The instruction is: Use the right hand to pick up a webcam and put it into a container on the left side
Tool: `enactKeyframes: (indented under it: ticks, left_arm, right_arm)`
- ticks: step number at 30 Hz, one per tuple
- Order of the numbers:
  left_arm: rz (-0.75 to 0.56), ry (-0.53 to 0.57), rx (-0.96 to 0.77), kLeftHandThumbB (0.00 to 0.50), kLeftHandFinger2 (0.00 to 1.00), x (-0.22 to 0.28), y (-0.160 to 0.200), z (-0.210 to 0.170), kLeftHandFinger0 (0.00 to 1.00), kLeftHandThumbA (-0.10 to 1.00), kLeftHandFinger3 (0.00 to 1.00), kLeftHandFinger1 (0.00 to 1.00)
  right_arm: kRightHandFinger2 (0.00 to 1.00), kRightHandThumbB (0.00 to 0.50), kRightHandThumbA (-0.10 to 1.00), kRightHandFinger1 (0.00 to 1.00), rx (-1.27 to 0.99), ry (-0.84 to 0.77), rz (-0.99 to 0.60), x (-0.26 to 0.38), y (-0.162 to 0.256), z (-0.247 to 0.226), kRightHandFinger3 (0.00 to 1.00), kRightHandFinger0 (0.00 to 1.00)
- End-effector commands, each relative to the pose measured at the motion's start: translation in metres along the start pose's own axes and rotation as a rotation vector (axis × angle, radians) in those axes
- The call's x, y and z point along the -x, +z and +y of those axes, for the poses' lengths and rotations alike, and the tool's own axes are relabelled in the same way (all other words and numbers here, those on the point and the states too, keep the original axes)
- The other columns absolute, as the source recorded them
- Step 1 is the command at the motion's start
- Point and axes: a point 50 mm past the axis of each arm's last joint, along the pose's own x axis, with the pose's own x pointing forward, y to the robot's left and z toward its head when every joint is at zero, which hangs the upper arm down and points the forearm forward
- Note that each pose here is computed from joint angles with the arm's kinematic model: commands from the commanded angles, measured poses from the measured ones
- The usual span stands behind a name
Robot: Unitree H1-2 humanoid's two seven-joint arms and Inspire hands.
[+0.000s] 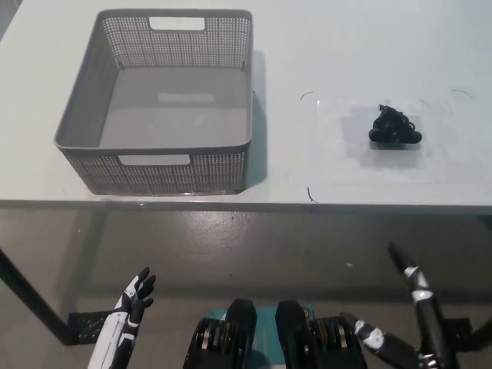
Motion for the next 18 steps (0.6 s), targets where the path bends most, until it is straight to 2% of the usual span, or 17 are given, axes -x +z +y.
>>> enactKeyframes:
  ticks: [1, 5, 7, 8, 12, 15, 18]
  left_arm:
    - [-0.074, 0.002, -0.027, 0.033, 1.0, -0.002, 0.014, 0.01, 1.0, 1.0, 1.0, 1.0]
    - [-0.069, 0.007, -0.036, 0.048, 1.0, 0.003, 0.012, 0.012, 1.0, 1.0, 1.0, 1.0]
    - [-0.061, 0.019, -0.036, 0.056, 1.0, 0.005, 0.011, 0.013, 1.0, 1.0, 1.0, 1.0]
    - [-0.056, 0.025, -0.038, 0.047, 1.0, 0.008, 0.01, 0.014, 1.0, 1.0, 1.0, 1.0]
    - [-0.049, 0.035, -0.036, 0.058, 1.0, 0.012, 0.007, 0.017, 1.0, 1.0, 1.0, 1.0]
    - [-0.045, 0.044, -0.037, 0.045, 1.0, 0.017, 0.006, 0.022, 1.0, 1.0, 1.0, 1.0]
    - [-0.039, 0.058, -0.04, 0.048, 1.0, 0.02, 0.006, 0.026, 1.0, 1.0, 1.0, 1.0]
  right_arm:
    - [1.0, 0.393, 1.0, 1.0, 0.38, -0.072, -0.168, -0.037, 0.074, -0.045, 1.0, 1.0]
    - [1.0, 0.42, 1.0, 1.0, 0.486, -0.097, -0.2, -0.073, 0.099, -0.062, 1.0, 1.0]
    - [1.0, 0.416, 1.0, 1.0, 0.54, -0.111, -0.224, -0.099, 0.112, -0.071, 1.0, 1.0]
    - [1.0, 0.423, 1.0, 1.0, 0.557, -0.112, -0.229, -0.11, 0.117, -0.074, 1.0, 1.0]
    - [1.0, 0.397, 1.0, 1.0, 0.613, -0.116, -0.268, -0.154, 0.143, -0.091, 1.0, 1.0]
    - [1.0, 0.427, 0.91, 1.0, 0.648, -0.113, -0.264, -0.194, 0.166, -0.103, 1.0, 1.0]
    - [1.0, 0.44, 0.9, 1.0, 0.692, -0.092, -0.255, -0.232, 0.184, -0.107, 1.0, 1.0]
